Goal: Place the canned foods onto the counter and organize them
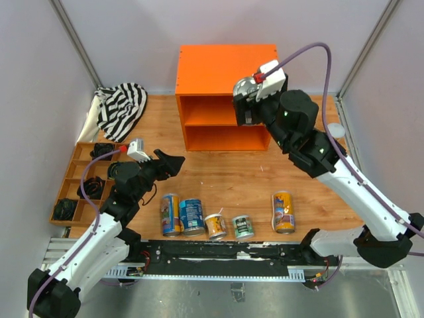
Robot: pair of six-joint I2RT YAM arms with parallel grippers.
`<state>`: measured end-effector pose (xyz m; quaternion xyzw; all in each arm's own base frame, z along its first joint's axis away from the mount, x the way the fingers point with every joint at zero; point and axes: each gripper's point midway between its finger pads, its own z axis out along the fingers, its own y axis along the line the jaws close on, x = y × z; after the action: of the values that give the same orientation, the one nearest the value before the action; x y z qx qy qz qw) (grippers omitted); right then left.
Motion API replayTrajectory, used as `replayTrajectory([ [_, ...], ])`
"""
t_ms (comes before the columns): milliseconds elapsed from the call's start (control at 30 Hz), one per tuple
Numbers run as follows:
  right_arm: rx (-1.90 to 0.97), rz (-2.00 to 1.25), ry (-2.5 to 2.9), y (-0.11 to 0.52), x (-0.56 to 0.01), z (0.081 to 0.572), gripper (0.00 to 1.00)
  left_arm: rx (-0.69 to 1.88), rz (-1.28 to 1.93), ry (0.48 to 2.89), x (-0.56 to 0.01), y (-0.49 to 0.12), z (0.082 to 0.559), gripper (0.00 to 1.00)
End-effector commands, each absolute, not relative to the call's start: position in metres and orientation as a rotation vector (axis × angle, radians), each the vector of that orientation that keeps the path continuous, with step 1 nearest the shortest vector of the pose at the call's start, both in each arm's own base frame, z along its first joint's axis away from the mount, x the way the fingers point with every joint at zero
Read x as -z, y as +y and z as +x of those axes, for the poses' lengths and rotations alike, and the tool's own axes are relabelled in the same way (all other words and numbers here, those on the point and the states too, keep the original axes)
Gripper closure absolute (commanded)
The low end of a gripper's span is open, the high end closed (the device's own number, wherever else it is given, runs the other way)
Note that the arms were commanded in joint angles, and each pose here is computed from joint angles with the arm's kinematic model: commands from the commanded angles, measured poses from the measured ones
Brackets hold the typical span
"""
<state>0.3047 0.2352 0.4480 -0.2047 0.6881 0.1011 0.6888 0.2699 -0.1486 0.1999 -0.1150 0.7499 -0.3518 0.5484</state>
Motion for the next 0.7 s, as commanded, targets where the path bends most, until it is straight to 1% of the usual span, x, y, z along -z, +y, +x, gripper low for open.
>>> replayTrajectory([
  [0, -0.294, -0.306, 1.346, 0.210, -0.537, 0.316, 0.99, 0.853, -0.244, 1.745, -0.216, -0.152, 0.269, 0.18],
  [200, -0.280, -0.225, 1.344, 0.187, -0.552, 0.356, 0.99, 0.848, -0.234, 1.745, -0.219, -0.151, 0.267, 0.18],
  [467, -0.271, -0.177, 1.327, 0.174, -0.573, 0.406, 0.99, 0.847, -0.224, 1.739, -0.226, -0.151, 0.267, 0.18],
  [667, -0.283, -0.132, 1.355, 0.166, -0.566, 0.448, 0.99, 0.854, -0.216, 1.747, -0.224, -0.155, 0.269, 0.18],
])
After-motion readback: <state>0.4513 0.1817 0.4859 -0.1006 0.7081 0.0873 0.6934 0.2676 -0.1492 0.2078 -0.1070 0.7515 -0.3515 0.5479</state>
